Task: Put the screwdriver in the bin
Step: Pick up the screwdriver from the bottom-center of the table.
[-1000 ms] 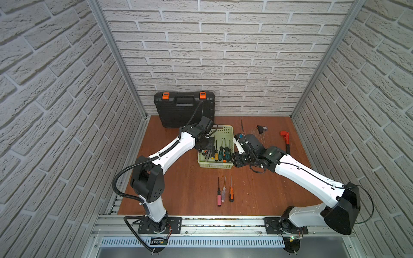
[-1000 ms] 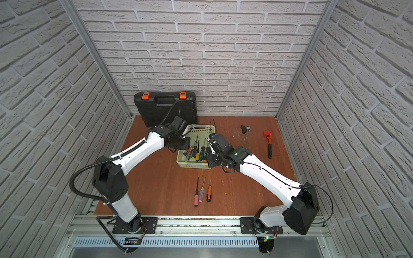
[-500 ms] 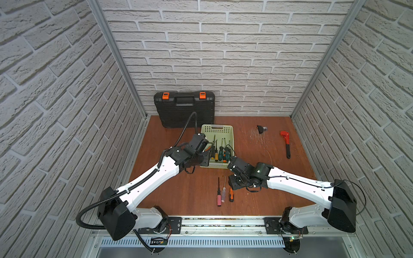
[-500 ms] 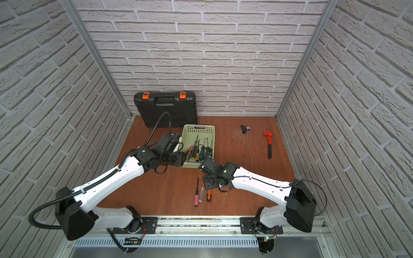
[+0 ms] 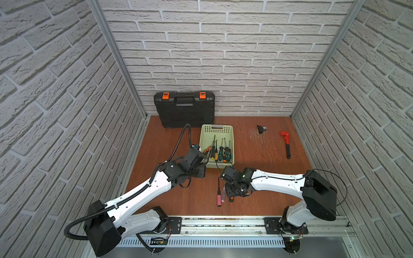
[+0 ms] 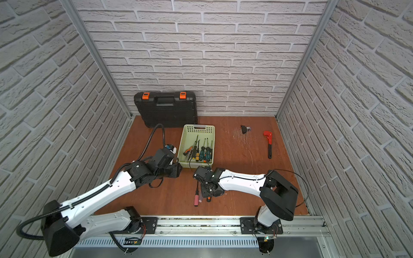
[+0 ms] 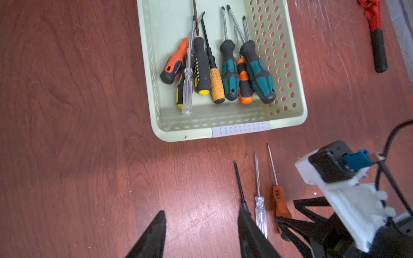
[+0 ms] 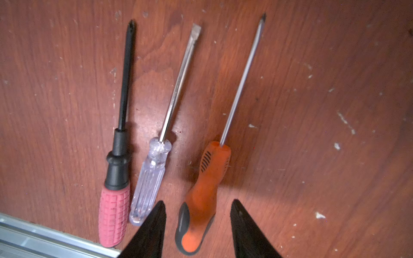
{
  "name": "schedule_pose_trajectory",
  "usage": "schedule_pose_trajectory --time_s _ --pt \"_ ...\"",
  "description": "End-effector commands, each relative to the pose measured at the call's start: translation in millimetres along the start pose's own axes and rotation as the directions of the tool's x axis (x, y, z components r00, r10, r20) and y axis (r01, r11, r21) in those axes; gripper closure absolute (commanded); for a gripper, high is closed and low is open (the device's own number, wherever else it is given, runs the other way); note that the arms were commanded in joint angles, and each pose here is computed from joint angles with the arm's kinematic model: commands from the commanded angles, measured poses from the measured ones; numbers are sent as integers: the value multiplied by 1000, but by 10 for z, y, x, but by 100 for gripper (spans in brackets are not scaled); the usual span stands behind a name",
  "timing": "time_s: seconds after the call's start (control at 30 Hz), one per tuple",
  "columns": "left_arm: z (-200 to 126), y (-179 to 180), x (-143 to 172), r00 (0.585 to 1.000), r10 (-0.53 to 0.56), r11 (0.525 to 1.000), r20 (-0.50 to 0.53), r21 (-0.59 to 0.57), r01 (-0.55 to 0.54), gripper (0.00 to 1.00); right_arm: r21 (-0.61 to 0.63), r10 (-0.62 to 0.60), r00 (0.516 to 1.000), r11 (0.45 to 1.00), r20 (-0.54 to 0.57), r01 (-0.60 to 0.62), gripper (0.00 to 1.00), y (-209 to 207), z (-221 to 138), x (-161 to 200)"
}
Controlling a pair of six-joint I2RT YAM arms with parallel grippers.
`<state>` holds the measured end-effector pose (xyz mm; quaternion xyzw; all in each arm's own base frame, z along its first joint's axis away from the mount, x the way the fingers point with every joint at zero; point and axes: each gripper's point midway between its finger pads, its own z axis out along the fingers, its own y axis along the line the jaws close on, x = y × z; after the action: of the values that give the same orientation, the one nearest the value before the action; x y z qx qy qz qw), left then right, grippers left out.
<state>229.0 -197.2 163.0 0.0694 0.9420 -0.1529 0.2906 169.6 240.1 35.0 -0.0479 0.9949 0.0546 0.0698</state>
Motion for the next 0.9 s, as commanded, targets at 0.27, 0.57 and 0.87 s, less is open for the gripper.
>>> schedule_pose_trajectory --time_s 0.27,0.57,0.87 --pt "3 -19 -122 999 -5 1000 52 -8 6 47 19 25 999 1000 -31 -25 69 2 213 62" --pt "-12 -28 -169 998 24 1000 58 -16 -23 48 17 6 999 1000 -35 -5 93 -20 258 93" --pt "-35 -139 -484 993 75 997 95 -8 -75 48 29 -51 996 998 -67 54 95 -242 -59 224"
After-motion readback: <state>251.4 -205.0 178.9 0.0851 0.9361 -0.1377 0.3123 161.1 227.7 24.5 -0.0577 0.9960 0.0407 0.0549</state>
